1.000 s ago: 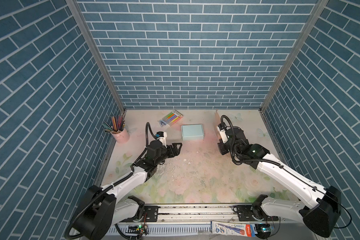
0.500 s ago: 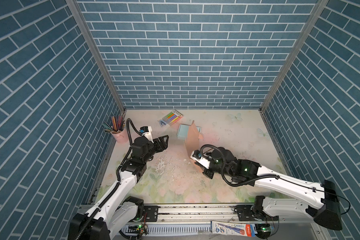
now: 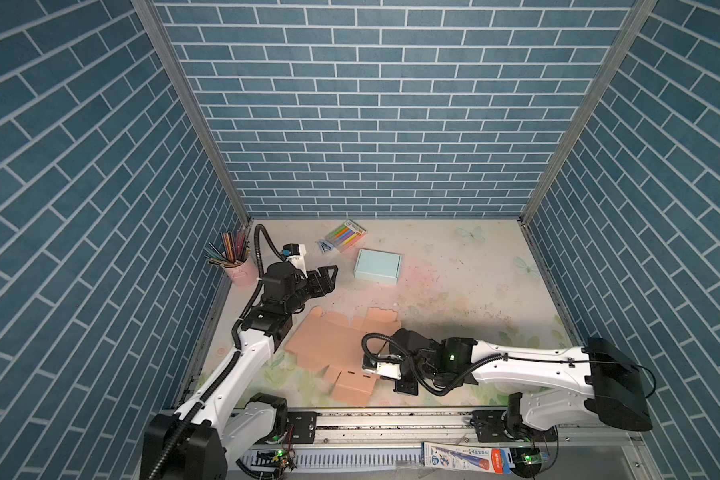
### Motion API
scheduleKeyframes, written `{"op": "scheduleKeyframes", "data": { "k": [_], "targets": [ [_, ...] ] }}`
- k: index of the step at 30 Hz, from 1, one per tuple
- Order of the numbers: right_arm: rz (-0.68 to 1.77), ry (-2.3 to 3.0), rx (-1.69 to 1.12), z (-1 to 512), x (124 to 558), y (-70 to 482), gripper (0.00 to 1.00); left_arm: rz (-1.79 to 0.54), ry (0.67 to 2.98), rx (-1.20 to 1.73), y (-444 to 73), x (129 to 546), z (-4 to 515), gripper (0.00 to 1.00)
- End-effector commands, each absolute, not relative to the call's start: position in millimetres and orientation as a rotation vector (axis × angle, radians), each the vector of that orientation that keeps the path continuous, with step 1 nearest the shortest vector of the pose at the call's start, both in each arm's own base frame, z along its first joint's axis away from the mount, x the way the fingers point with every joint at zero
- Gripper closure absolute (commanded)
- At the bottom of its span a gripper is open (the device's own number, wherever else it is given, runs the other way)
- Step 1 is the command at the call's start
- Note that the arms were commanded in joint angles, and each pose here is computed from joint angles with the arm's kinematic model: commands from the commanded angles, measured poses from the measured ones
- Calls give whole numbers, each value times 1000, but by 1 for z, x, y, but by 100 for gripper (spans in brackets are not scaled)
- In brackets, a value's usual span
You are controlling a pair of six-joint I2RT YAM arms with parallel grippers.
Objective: Fold the paper box
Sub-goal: 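Lift and drag the pink blank toward the robot with the right gripper, then release the blank and raise the right gripper while the left gripper moves over the blank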
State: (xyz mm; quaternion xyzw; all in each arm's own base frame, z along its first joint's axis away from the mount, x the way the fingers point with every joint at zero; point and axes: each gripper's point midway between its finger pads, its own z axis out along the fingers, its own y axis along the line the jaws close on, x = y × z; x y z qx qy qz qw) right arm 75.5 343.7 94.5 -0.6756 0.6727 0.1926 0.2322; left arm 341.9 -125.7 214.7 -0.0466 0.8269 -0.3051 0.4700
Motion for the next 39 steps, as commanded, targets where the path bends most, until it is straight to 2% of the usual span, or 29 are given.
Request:
{"op": "scheduleKeyframes", "data": {
  "k": [1, 9, 13, 15, 18, 24, 27, 39],
  "targets": [
    [422, 1895, -1766, 96, 99, 343, 94, -799, 2061, -45, -139, 341, 209, 22],
    [512, 2069, -1540, 100, 129, 327, 86, -870, 2153, 23, -178, 331, 165, 24],
    [550, 2061, -1497, 108, 127, 323, 61, -870, 2222, 96, -210, 338, 140, 25],
    [549, 2057, -1494, 113, 123, 323, 49, -895, 2232, 96, -222, 348, 130, 30],
    [602, 2013, -1435, 129, 120, 323, 40, -877, 2263, 109, -237, 365, 116, 39],
    [735, 2008, -1099, 164, 142, 300, 33, -836, 2292, 133, -258, 392, 100, 44],
    [751, 2023, -966, 169, 156, 285, 32, -811, 2312, 144, -265, 402, 91, 47],
    [667, 1978, -501, 210, 224, 220, 32, -850, 2338, 161, -308, 421, 73, 47]
  ]
}}
